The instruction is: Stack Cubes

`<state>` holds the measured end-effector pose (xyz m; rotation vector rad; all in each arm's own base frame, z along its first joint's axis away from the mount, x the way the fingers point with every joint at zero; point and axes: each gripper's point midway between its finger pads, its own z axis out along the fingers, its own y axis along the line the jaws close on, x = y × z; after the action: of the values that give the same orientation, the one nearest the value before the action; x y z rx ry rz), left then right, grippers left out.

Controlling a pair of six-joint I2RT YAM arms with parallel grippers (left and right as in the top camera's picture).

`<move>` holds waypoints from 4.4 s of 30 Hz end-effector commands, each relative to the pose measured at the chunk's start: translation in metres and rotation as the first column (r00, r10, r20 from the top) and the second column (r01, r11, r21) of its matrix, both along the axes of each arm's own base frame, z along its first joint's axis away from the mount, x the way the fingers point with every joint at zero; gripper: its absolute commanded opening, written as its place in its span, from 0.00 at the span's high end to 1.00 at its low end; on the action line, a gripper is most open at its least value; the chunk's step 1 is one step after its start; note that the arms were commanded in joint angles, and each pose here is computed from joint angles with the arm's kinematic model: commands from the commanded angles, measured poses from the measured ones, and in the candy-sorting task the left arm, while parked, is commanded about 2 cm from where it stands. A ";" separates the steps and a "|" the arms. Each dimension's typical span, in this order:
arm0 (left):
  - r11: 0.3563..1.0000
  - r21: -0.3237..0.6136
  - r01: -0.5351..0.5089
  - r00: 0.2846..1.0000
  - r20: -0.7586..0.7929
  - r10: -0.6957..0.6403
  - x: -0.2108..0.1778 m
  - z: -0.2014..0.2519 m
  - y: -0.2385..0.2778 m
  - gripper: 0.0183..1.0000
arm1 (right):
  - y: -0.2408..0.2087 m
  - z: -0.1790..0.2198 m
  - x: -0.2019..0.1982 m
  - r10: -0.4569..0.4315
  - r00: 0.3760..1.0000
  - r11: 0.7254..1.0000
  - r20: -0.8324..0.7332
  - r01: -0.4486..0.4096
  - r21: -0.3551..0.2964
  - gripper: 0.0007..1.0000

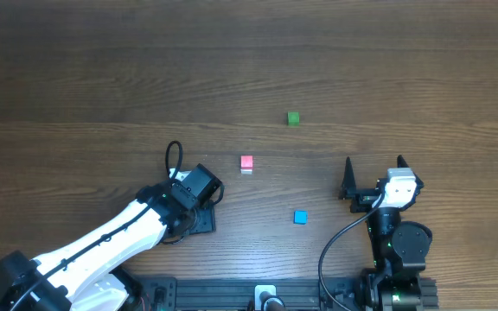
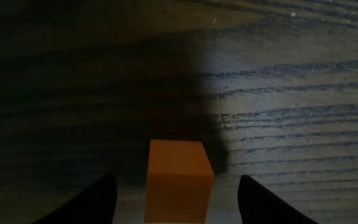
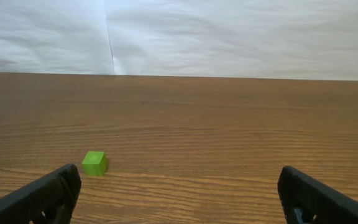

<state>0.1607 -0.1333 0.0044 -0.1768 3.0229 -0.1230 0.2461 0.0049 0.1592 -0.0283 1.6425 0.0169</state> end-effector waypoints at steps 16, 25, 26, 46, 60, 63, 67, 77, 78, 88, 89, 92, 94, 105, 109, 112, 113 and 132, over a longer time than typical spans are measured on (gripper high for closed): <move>0.999 0.046 0.003 1.000 0.030 -0.005 0.004 -0.002 0.008 0.63 | -0.001 -0.002 0.000 -0.002 1.000 1.000 0.001 0.002 -0.008 0.01; 0.999 0.047 0.003 1.000 0.030 -0.005 0.004 -0.002 0.008 0.75 | -0.001 -0.002 0.000 -0.002 1.000 1.000 0.001 0.002 -0.007 0.01; 0.999 0.047 0.003 1.000 0.030 -0.005 0.004 -0.002 0.008 0.77 | -0.001 -0.002 0.000 -0.002 1.000 1.000 0.001 0.002 -0.007 0.01; 0.999 0.033 0.014 0.979 0.205 -0.021 0.116 0.116 -0.070 0.98 | -0.001 -0.002 0.000 -0.002 1.000 1.000 0.001 0.002 -0.008 0.01; 0.995 0.051 0.088 0.982 0.165 -0.095 0.128 0.084 -0.108 0.98 | -0.001 -0.002 0.000 -0.002 1.000 1.000 0.001 0.002 -0.007 0.01; 0.995 0.052 0.090 0.982 0.164 -0.098 0.129 0.080 -0.110 0.98 | -0.001 -0.002 0.000 -0.002 1.000 1.000 0.001 0.002 -0.007 0.01; 0.994 0.048 0.094 0.984 0.149 -0.100 0.130 0.072 -0.114 0.98 | -0.001 -0.002 0.000 -0.002 1.000 1.000 0.001 0.002 -0.007 0.01; 0.994 0.024 0.109 0.984 0.141 -0.111 0.129 0.066 -0.124 0.98 | -0.001 -0.002 0.000 -0.002 1.000 1.000 0.001 0.002 -0.007 0.01; 0.994 0.021 0.110 0.984 0.137 -0.112 0.128 0.066 -0.124 0.98 | -0.001 -0.002 0.000 -0.002 1.000 1.000 0.001 0.002 -0.008 0.01; 0.993 0.029 0.116 0.985 0.128 -0.119 0.126 0.061 -0.125 0.98 | -0.001 -0.002 0.000 -0.002 1.000 1.000 0.001 0.002 -0.008 0.01; 0.993 0.029 0.116 0.985 0.127 -0.119 0.126 0.061 -0.125 0.98 | -0.001 -0.002 0.000 -0.002 1.000 1.000 0.001 0.002 -0.008 0.01; 0.993 0.031 0.116 0.985 0.126 -0.119 0.126 0.060 -0.125 0.98 | -0.001 -0.002 0.000 -0.002 1.000 1.000 0.001 0.002 -0.008 0.01; 0.993 0.031 0.116 0.985 0.127 -0.119 0.127 0.060 -0.125 0.97 | -0.001 -0.002 0.000 -0.002 1.000 1.000 0.001 0.002 -0.007 0.01; 0.992 0.047 0.115 0.986 0.119 -0.120 0.126 0.056 -0.123 0.96 | -0.001 -0.002 0.000 -0.002 1.000 1.000 0.001 0.002 -0.008 0.01; 0.992 0.051 0.114 0.986 0.114 -0.119 0.126 0.055 -0.122 0.96 | -0.001 -0.002 0.000 -0.002 1.000 1.000 0.001 0.002 -0.007 0.01; 0.992 0.053 0.113 0.986 0.115 -0.119 0.126 0.055 -0.122 0.91 | -0.001 -0.002 0.000 -0.002 1.000 1.000 0.001 0.002 -0.007 0.01; 0.992 0.054 0.113 0.986 0.115 -0.119 0.126 0.055 -0.122 0.88 | -0.001 -0.002 0.000 -0.002 1.000 1.000 0.001 0.002 -0.008 0.01; 0.992 0.061 0.113 0.987 0.106 -0.119 0.124 0.054 -0.120 0.64 | -0.001 -0.002 0.000 -0.002 1.000 1.000 0.001 0.002 -0.007 0.01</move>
<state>0.2816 -0.2495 0.0604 -0.0076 2.9235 -0.0666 0.2461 0.0049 0.1591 -0.0293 1.6428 0.0160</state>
